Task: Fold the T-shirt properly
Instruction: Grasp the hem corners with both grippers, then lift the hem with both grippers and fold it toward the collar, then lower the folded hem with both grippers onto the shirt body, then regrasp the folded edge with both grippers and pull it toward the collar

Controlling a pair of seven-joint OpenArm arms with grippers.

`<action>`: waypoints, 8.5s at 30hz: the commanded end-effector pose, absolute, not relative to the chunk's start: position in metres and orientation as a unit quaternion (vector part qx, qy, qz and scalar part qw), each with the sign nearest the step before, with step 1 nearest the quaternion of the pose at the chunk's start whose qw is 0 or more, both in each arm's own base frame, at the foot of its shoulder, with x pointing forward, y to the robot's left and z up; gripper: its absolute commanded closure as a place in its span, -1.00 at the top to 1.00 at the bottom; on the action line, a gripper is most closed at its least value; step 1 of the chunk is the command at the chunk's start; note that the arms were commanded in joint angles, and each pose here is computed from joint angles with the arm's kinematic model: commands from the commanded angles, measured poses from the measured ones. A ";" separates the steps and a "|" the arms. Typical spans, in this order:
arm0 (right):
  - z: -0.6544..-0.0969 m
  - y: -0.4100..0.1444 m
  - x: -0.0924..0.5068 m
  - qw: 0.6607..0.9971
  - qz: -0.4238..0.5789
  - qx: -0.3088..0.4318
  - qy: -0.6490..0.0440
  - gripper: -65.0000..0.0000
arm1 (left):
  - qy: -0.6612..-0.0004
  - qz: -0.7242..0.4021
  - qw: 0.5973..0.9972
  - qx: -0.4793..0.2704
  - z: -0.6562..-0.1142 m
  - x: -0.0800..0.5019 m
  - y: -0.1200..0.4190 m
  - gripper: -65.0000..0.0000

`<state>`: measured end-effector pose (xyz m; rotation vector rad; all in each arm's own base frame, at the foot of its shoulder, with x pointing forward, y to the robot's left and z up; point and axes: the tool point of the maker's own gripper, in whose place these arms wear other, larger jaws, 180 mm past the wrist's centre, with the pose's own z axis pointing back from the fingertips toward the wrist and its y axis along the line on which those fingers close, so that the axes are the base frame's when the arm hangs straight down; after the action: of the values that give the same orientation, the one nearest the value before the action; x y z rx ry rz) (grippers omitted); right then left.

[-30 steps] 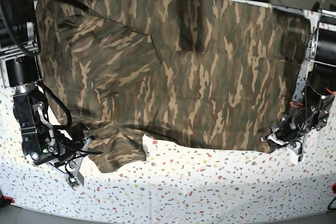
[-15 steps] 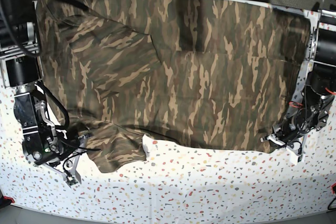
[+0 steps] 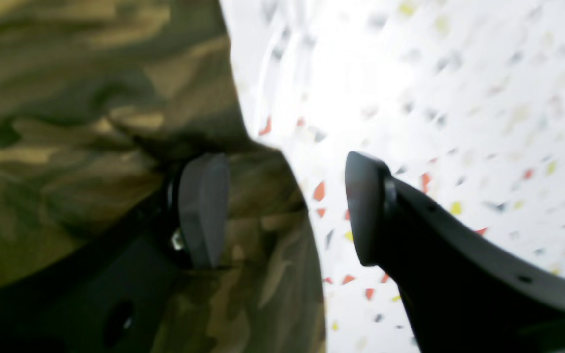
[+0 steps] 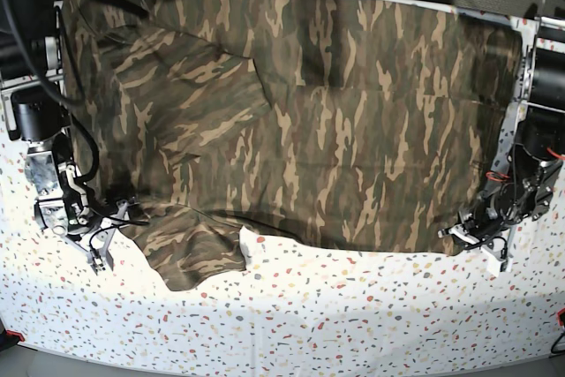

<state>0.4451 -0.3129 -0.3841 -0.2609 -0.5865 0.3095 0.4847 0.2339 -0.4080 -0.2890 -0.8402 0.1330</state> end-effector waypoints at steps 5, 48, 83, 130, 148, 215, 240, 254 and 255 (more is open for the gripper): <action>-0.354 -0.308 0.469 0.922 0.148 -0.107 -0.341 0.16 | -0.440 0.064 0.884 -0.143 -0.381 0.504 0.239 -1.00; -0.341 -0.274 0.476 0.912 0.197 -0.107 -0.345 -1.00 | -0.418 0.059 0.896 -0.139 -0.383 0.499 0.244 -1.00; -0.289 -0.262 0.347 0.851 0.246 -0.162 -0.434 -1.00 | -0.449 -0.083 0.878 -0.146 -0.319 0.420 0.240 -1.00; -0.308 -0.273 0.273 0.883 0.256 -0.197 -0.341 -1.00 | -0.332 -0.108 0.929 -0.124 -0.355 0.338 0.247 -1.00; -0.296 -0.266 0.287 0.868 0.252 -0.189 -0.385 0.06 | -0.360 -0.120 0.921 -0.083 -0.351 0.348 0.258 -0.23; -0.336 -0.296 0.406 0.938 0.031 0.029 -0.343 0.06 | -0.344 -0.112 0.929 -0.074 -0.383 0.345 0.246 -1.00; -0.393 -0.283 0.395 0.955 -0.012 0.179 -0.236 -0.98 | -0.343 -0.111 0.930 -0.077 -0.383 0.344 0.245 -1.00; -0.375 -0.261 0.391 0.938 0.024 0.234 -0.256 -1.00 | -0.354 -0.110 0.925 -0.084 -0.377 0.348 0.242 -1.00; -0.372 -0.258 0.389 0.936 0.032 0.235 -0.258 -1.00 | -0.356 -0.112 0.924 -0.083 -0.375 0.349 0.241 -1.00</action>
<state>0.3738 -0.2525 -0.3925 0.4800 -0.4635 0.0541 0.3352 0.2358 -0.3935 -0.1817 -0.6711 -0.2251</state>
